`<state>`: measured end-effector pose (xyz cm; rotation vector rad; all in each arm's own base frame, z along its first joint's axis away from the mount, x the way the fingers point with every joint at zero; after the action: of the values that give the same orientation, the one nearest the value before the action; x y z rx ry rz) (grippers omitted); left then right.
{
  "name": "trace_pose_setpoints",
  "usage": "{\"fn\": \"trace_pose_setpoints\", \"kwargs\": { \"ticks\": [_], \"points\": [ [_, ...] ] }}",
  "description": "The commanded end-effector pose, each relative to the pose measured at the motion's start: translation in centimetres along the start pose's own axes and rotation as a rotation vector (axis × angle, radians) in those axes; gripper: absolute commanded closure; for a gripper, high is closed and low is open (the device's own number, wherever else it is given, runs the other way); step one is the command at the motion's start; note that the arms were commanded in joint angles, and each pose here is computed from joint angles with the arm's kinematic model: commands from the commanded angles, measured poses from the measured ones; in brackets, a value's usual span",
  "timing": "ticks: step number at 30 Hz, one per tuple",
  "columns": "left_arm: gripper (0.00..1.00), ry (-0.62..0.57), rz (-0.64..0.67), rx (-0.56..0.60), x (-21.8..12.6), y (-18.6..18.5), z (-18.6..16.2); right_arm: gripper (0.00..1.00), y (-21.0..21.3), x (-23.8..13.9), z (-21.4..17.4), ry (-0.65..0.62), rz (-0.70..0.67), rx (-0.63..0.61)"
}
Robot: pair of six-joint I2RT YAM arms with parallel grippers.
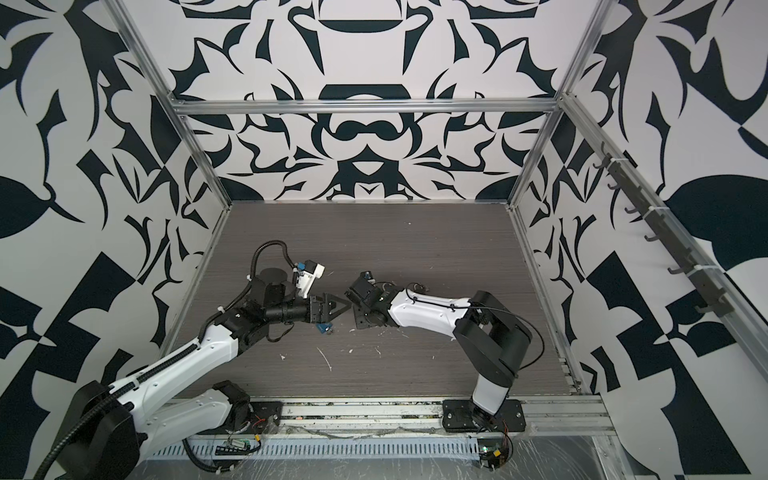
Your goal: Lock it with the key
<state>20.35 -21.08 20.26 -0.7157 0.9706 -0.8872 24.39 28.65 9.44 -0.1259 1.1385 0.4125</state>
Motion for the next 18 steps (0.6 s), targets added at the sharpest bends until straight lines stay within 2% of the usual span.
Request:
{"fn": "trace_pose_setpoints", "kwargs": {
  "ticks": [1,11,18],
  "points": [
    [0.01,-0.058,-0.046,-0.012,-0.9,-0.9,1.0,0.5,0.7,-0.3,1.5,0.001,0.061,-0.011],
    [0.01,-0.083,-0.005,-0.105,-1.4,0.8,2.3,0.55,0.8,1.1,1.4,0.059,0.036,-0.032],
    [0.01,-0.102,0.006,-0.127,-2.1,1.8,2.7,0.56,0.8,1.5,0.8,0.088,0.007,-0.052]
  ]
}}
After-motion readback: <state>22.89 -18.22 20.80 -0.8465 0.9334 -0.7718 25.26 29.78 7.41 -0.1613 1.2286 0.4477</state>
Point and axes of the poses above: each gripper's point midway between its finger pads, its own x axis out along the fingers, its own y axis along the line the jaws close on, z = x × y, the point moved 5 cm from there along -x, back along the fingers, and after that the axes turned 8 degrees about -x, right-handed, at the moved point
